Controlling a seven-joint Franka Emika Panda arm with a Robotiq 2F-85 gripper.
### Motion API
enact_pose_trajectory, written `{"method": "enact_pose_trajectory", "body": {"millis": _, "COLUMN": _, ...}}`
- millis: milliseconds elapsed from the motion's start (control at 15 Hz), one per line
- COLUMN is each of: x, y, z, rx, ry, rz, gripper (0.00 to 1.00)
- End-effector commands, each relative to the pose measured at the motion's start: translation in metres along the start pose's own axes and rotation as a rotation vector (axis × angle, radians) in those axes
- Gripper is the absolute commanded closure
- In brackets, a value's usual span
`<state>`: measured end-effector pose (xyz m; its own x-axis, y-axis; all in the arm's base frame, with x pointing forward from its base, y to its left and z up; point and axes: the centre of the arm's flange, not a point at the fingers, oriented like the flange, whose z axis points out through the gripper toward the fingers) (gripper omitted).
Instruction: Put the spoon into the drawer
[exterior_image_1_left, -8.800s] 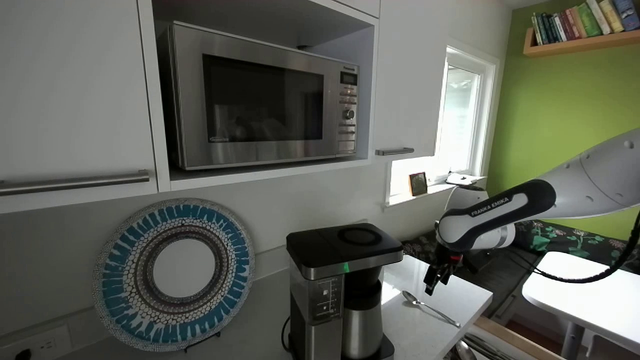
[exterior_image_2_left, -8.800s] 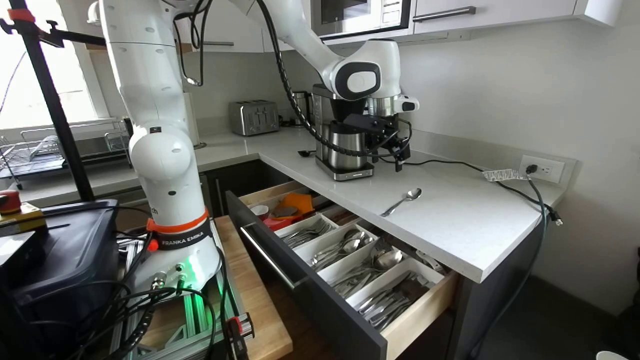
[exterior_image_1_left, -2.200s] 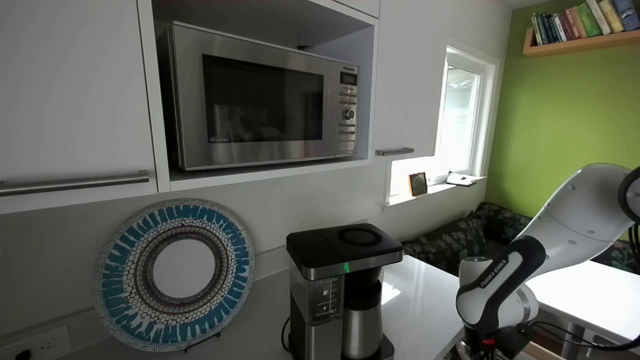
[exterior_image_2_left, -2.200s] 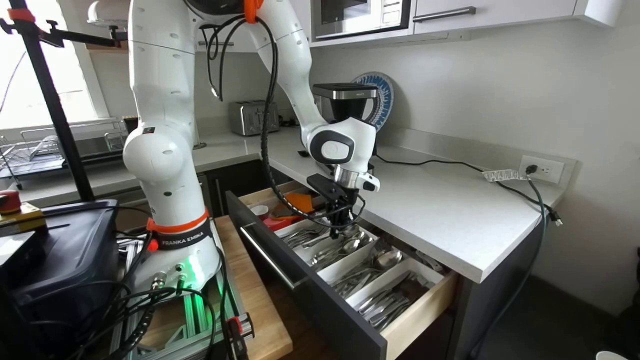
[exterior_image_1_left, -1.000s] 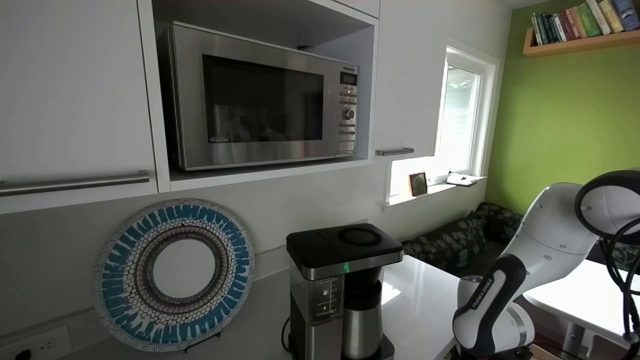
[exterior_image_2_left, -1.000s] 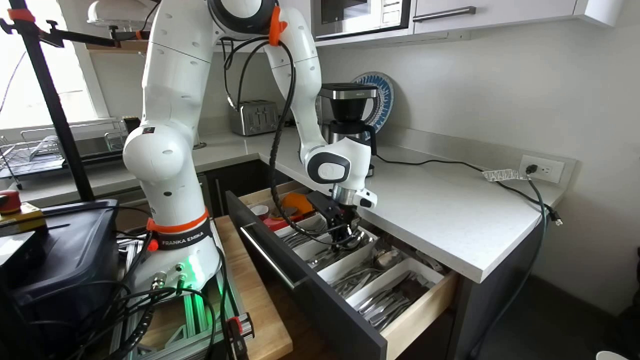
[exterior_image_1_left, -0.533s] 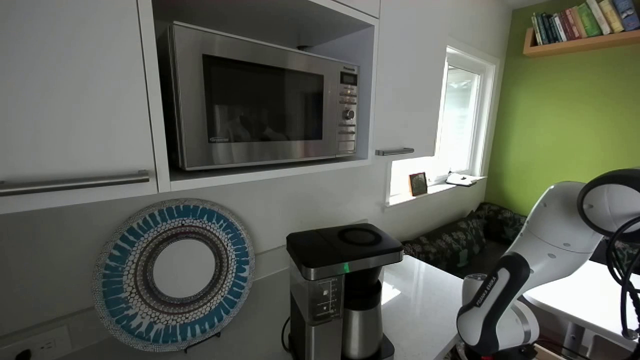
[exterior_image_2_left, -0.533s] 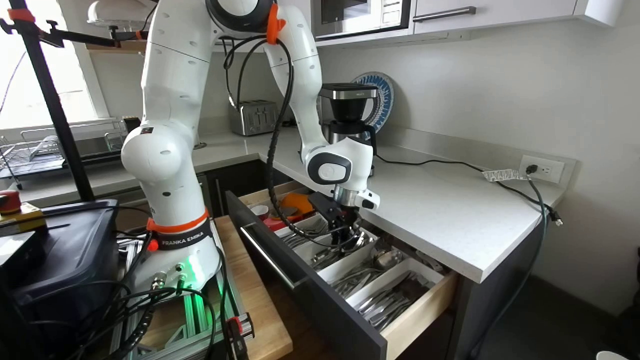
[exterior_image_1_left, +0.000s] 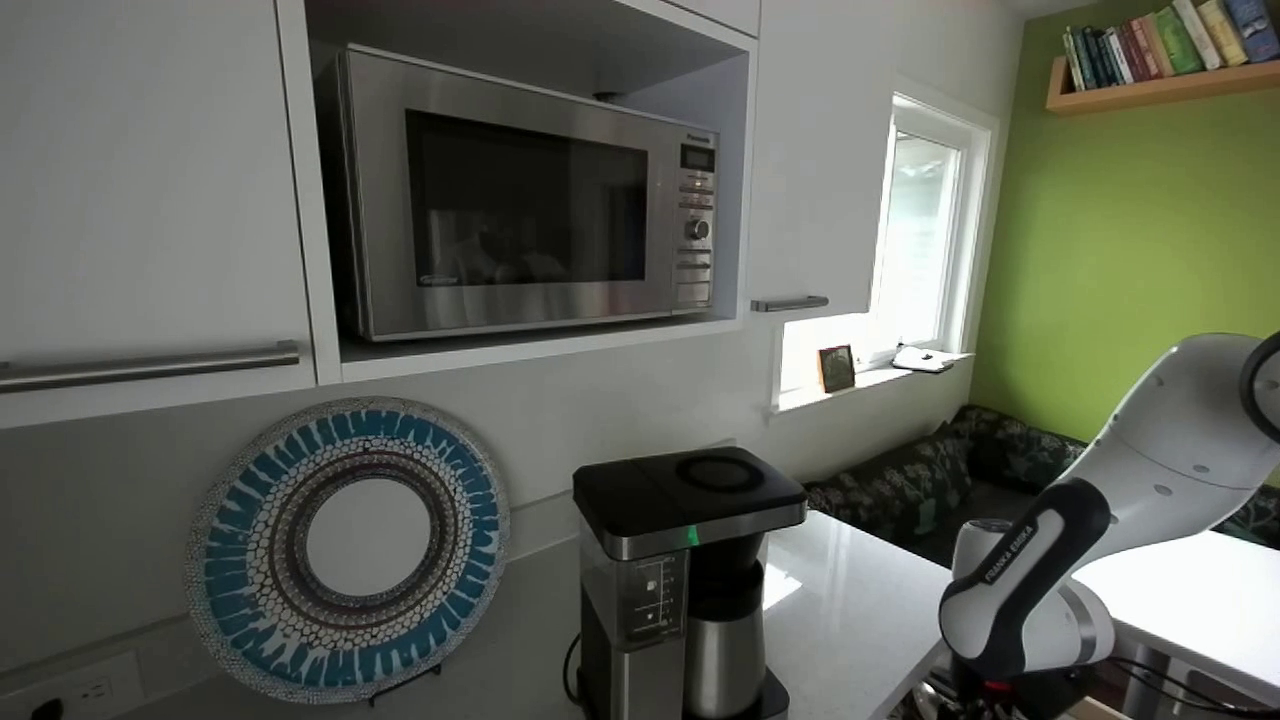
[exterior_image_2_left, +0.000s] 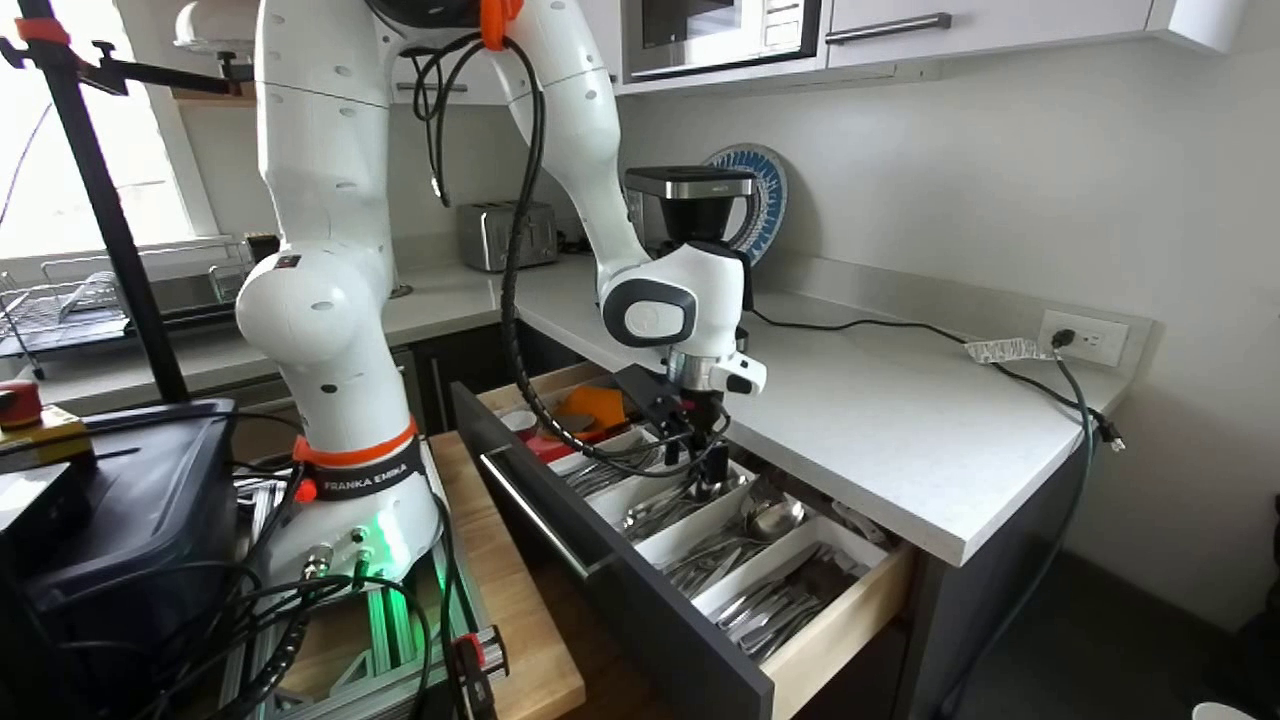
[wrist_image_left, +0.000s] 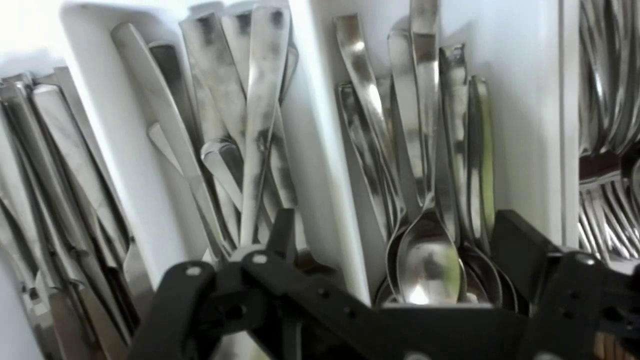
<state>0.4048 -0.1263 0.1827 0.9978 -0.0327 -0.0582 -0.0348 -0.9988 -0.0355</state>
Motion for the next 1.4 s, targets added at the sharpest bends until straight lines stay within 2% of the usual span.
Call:
{"method": "enact_pose_trajectory", "body": {"millis": 0, "x": -0.031, "y": 0.013, "z": -0.046, "rx": 0.004, "ry": 0.054, "rz": -0.007, "gripper": 0.00}}
{"method": "enact_pose_trajectory", "body": {"millis": 533, "x": -0.048, "y": 0.015, "z": -0.150, "rx": 0.025, "ry": 0.150, "rz": -0.044, "gripper": 0.00}}
{"method": "enact_pose_trajectory", "body": {"millis": 933, "x": -0.055, "y": 0.002, "z": -0.218, "rx": 0.017, "ry": 0.126, "rz": -0.050, "gripper": 0.00}}
{"method": "enact_pose_trajectory", "body": {"millis": 1200, "x": -0.052, "y": -0.003, "z": -0.252, "rx": -0.037, "ry": 0.123, "rz": -0.049, "gripper": 0.00}}
{"method": "enact_pose_trajectory", "body": {"millis": 1267, "x": -0.051, "y": 0.003, "z": -0.238, "rx": -0.012, "ry": 0.142, "rz": -0.056, "gripper": 0.00}}
{"method": "enact_pose_trajectory", "body": {"millis": 1333, "x": -0.050, "y": 0.002, "z": -0.244, "rx": -0.019, "ry": 0.143, "rz": -0.054, "gripper": 0.00}}
